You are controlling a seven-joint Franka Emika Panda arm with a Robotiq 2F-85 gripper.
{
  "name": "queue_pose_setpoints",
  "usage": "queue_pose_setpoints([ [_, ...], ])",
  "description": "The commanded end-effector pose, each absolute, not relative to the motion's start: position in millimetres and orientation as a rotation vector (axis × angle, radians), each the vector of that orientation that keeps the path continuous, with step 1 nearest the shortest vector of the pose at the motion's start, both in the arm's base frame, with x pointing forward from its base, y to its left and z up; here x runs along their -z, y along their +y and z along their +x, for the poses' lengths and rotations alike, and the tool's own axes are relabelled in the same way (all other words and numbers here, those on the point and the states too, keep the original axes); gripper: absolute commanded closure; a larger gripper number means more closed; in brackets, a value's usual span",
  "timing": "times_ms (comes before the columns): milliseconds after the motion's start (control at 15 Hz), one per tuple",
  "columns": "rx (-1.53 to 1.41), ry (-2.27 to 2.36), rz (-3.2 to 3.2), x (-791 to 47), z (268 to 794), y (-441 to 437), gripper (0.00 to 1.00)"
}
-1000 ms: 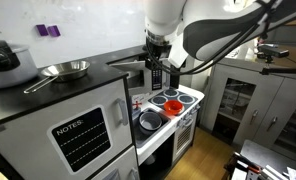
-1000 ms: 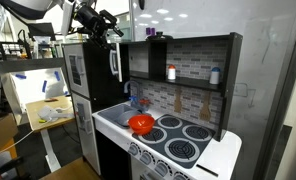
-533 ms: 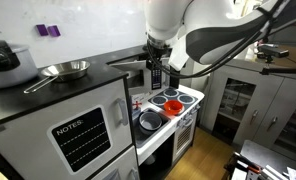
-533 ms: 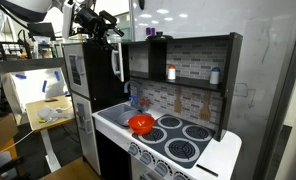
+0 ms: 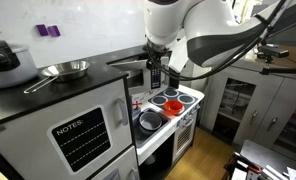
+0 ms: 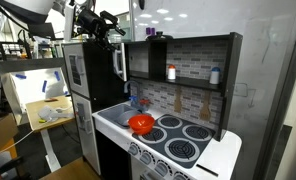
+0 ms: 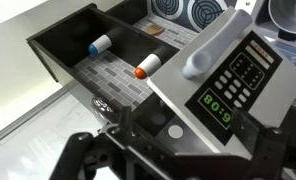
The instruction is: Take the orange bowl from the cabinet and put it on the stove then close the cabinet door
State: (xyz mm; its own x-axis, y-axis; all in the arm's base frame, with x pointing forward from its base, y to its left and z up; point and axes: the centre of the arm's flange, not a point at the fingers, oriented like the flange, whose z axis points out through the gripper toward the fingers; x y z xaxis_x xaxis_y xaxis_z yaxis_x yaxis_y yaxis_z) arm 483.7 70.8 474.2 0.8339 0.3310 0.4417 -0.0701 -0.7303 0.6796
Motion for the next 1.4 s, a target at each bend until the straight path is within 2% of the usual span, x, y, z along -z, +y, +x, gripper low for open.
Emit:
queue_pose_setpoints([
  [0,-0.765,0.205,2.247,-470.3,493.5,67.6,0.00],
  [1333,-0.834,0.251,2.194,-475.6,560.2,71.2,0.00],
])
